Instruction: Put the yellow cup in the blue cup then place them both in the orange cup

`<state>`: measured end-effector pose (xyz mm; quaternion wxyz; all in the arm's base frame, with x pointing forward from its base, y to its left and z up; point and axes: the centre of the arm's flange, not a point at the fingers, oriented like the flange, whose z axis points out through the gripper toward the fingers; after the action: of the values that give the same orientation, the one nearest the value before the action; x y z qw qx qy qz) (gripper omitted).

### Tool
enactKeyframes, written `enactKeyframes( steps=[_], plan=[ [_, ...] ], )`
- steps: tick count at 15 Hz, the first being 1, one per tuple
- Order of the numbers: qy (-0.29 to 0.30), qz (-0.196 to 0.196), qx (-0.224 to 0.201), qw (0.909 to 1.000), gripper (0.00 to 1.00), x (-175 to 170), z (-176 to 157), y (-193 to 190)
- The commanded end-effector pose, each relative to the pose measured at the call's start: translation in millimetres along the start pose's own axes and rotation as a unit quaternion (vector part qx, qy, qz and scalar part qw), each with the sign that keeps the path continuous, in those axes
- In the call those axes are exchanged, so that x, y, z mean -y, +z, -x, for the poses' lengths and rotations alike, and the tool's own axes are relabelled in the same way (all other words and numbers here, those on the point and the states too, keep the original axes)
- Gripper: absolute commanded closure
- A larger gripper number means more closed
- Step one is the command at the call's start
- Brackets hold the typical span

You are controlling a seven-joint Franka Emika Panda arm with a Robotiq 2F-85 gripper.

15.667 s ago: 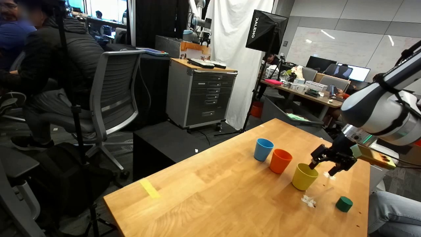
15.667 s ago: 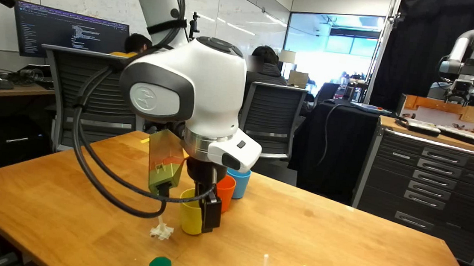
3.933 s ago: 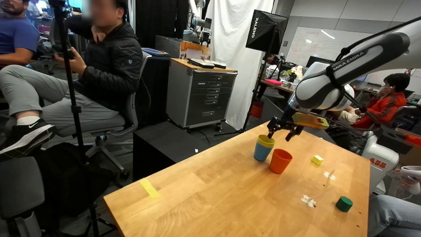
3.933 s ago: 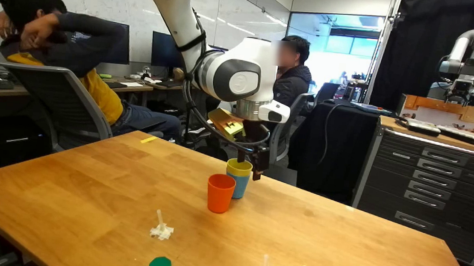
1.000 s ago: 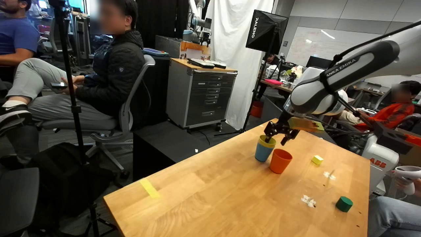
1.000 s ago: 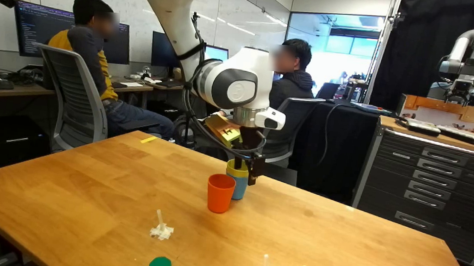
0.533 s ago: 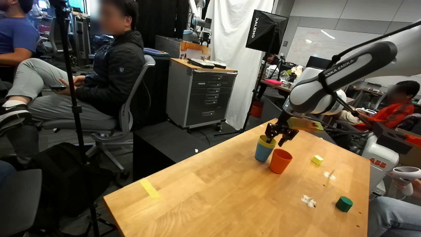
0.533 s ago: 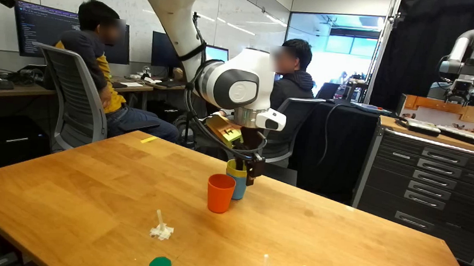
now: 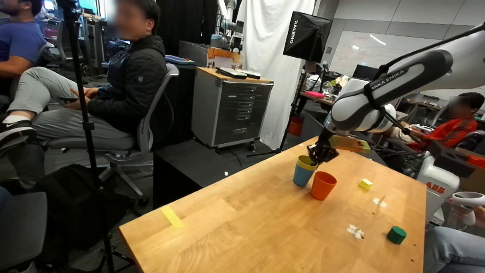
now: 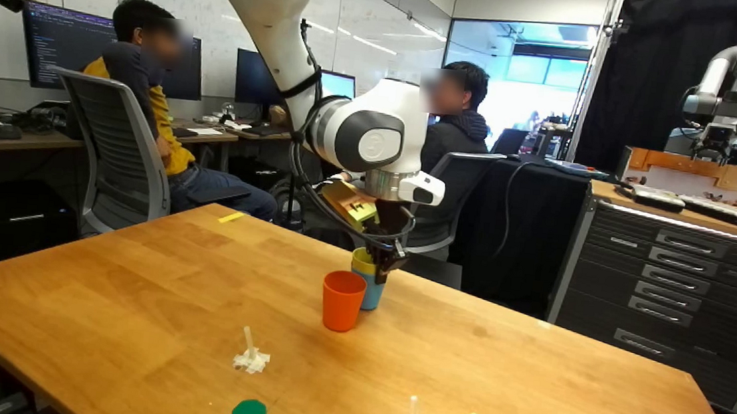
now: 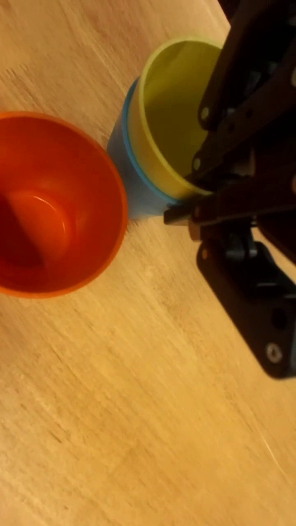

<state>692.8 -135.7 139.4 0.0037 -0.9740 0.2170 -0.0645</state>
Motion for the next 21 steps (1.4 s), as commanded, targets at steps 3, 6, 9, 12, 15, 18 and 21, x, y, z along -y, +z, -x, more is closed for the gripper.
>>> enactKeyframes(
  steps=[3, 6, 9, 12, 15, 18, 21],
  plan=[
    [-0.004, 0.010, 0.000, 0.9999, 0.93, 8.4, -10.3, -1.7],
    [-0.002, 0.011, 0.004, 0.9999, 0.93, 4.4, -6.3, -7.8],
    [0.008, 0.015, -0.011, 0.9998, 0.93, -5.4, 1.0, -19.7],
    [0.019, 0.013, -0.014, 0.9997, 0.93, -19.5, 5.4, -36.1],
    [0.024, 0.006, -0.012, 0.9996, 0.93, -31.1, 6.9, -59.2],
    [0.033, -0.003, -0.032, 0.9990, 0.93, -35.7, 13.7, -89.2],
    [0.031, -0.009, -0.065, 0.9974, 0.94, -39.6, 26.3, -125.7]
  ],
)
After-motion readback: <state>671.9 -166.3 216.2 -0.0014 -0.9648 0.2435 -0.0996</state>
